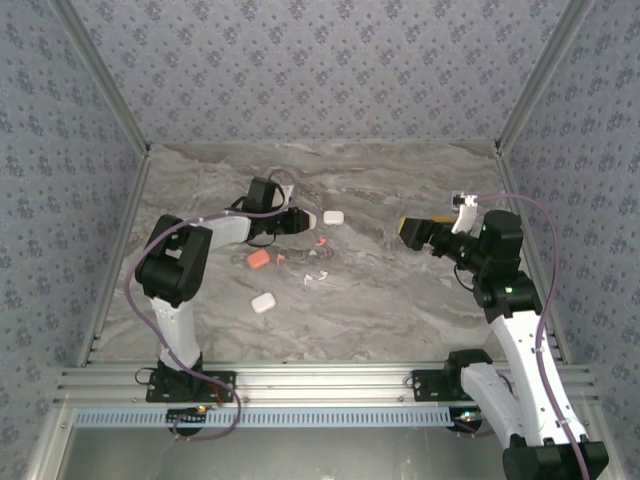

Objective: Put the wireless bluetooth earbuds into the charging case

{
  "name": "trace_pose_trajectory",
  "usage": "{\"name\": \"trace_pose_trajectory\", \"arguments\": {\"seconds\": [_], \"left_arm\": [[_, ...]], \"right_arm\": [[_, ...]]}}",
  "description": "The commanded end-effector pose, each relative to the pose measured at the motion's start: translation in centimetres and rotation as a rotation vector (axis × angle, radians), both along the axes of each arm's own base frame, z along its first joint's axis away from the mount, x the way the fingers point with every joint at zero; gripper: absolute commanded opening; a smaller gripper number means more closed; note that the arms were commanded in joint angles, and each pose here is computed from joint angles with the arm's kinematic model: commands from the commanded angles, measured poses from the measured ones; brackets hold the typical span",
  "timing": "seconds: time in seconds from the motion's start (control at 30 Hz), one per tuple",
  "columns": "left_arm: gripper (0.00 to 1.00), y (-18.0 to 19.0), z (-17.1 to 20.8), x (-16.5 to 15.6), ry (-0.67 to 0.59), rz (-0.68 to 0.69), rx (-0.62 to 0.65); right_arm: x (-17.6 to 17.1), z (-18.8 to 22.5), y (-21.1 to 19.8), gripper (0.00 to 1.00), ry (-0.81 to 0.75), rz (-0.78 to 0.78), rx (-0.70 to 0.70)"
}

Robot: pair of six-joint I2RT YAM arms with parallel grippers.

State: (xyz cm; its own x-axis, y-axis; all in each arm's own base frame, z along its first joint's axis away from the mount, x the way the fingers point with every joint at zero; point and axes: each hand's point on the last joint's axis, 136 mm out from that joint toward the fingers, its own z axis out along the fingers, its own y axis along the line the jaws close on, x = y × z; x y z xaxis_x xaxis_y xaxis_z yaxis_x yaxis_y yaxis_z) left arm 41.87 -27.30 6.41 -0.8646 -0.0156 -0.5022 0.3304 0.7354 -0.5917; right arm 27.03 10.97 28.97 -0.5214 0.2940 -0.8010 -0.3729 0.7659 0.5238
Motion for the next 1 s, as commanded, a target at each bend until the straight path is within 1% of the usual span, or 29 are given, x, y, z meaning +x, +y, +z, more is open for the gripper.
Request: {"name": "trace_pose_trajectory", "arguments": {"seconds": [0.0, 0.03, 0.1, 0.4, 0.6, 0.7, 0.8, 0.87, 0.97], "left_arm": [[0.11, -0.4, 0.3, 0.9, 0.013, 0.006, -0.017], [0.16, -0.3, 0.2, 1.0, 0.014, 0.011, -0.014], [0.18, -0.2, -0.1, 1.2, 0.017, 0.017, -0.01], [0.24, 0.6, -1.7, 1.7, 0.059, 0.035, 0.007], [0.38, 1.5, -2.1, 1.9, 0.047, 0.051, 0.059], [0.44, 1.9, -1.8, 2.1, 0.03, 0.052, 0.077], [0.48, 2.5, -1.2, 2.3, 0.009, 0.057, 0.099], [0.49, 2.9, -0.3, 2.5, -0.014, 0.063, 0.095], [0.53, 3.3, 2.2, 2.6, -0.085, 0.066, 0.073]], "right_arm": [[-0.2, 0.3, 0.2, 1.0, -0.003, 0.016, 0.016], [-0.2, 0.3, 0.2, 1.0, -0.002, 0.016, 0.015], [-0.2, 0.2, 0.2, 1.0, 0.001, 0.016, 0.015], [-0.5, -0.1, 0.2, 1.0, 0.005, 0.022, 0.001], [-0.6, -0.2, 0.2, 1.0, 0.016, 0.029, 0.006], [-0.5, -0.6, 0.5, 1.0, 0.037, 0.047, 0.01], [-0.2, -1.8, 0.7, 1.0, 0.08, 0.059, 0.001], [0.2, -2.6, 0.8, 1.0, 0.1, 0.065, -0.002], [0.9, -3.5, 0.8, 1.0, 0.087, 0.063, -0.016]]}}
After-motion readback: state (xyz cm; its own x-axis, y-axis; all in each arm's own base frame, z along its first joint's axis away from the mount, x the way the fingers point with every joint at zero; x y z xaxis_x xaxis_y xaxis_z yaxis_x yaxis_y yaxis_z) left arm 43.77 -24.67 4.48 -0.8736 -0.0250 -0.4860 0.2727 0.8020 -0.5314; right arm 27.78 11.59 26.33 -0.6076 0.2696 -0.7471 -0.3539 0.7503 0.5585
